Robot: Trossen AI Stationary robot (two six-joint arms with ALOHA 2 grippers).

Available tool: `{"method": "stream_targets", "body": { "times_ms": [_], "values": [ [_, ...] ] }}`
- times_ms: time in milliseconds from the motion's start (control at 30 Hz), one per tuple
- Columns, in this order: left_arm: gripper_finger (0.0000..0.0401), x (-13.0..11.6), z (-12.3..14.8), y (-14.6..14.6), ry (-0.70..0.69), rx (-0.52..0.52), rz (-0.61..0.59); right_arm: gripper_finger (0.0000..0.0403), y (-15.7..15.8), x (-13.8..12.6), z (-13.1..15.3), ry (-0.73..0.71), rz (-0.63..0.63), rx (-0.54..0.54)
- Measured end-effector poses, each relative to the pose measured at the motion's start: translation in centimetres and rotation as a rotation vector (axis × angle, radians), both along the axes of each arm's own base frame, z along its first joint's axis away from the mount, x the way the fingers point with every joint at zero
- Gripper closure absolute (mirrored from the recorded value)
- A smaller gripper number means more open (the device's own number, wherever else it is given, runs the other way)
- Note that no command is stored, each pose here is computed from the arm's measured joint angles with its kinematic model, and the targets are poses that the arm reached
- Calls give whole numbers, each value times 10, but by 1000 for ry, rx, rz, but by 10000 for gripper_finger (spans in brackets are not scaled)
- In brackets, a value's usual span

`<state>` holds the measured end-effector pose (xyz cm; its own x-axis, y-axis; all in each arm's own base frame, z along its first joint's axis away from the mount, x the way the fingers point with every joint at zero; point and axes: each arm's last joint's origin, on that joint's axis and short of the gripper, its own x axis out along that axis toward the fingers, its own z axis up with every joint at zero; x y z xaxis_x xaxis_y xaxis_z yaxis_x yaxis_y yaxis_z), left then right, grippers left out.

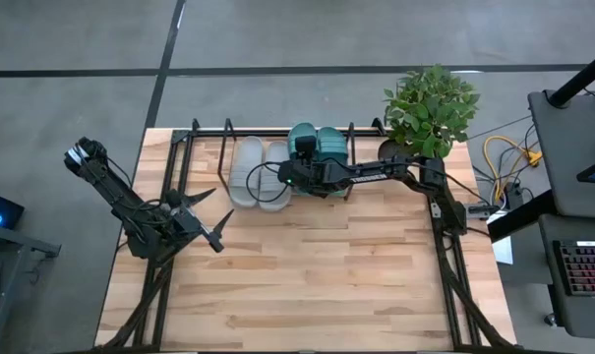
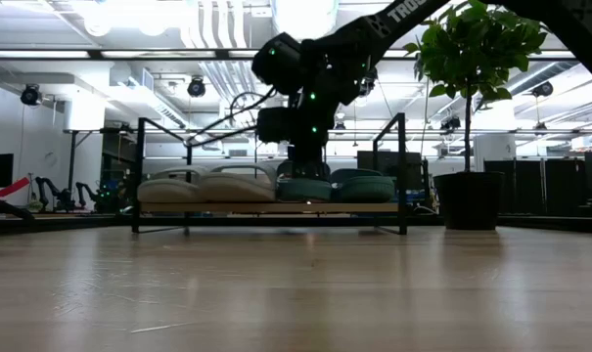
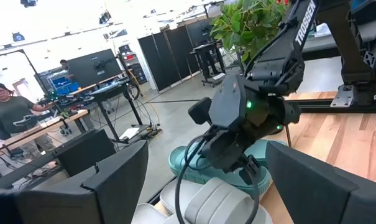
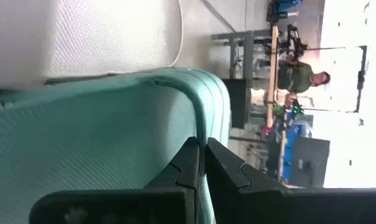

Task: Pick and place slides into the shelf
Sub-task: Put the left green slide on the shelf

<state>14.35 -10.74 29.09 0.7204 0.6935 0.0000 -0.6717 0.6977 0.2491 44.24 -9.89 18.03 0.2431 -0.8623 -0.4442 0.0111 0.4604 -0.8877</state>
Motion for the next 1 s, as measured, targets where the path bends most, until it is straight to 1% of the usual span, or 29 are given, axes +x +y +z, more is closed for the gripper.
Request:
{"method": "stream_targets", "body": {
  "times_ms": [200,367,467,767,1000],
  "values": [
    [92,0,0,0,1,1,0,392,1,2,-8,22,-8,-11],
    [92,0,0,0,2,2,0,390,4,2,-8,6,-9,-3],
    [92,0,0,0,2,2,0,381,7,2,-4,0,8,1],
    [92,0,0,0,2,2,0,321,22,3,4,7,50,32],
    [92,0,-1,0,2,2,0,269,24,1,13,-20,-9,95]
  ]
}}
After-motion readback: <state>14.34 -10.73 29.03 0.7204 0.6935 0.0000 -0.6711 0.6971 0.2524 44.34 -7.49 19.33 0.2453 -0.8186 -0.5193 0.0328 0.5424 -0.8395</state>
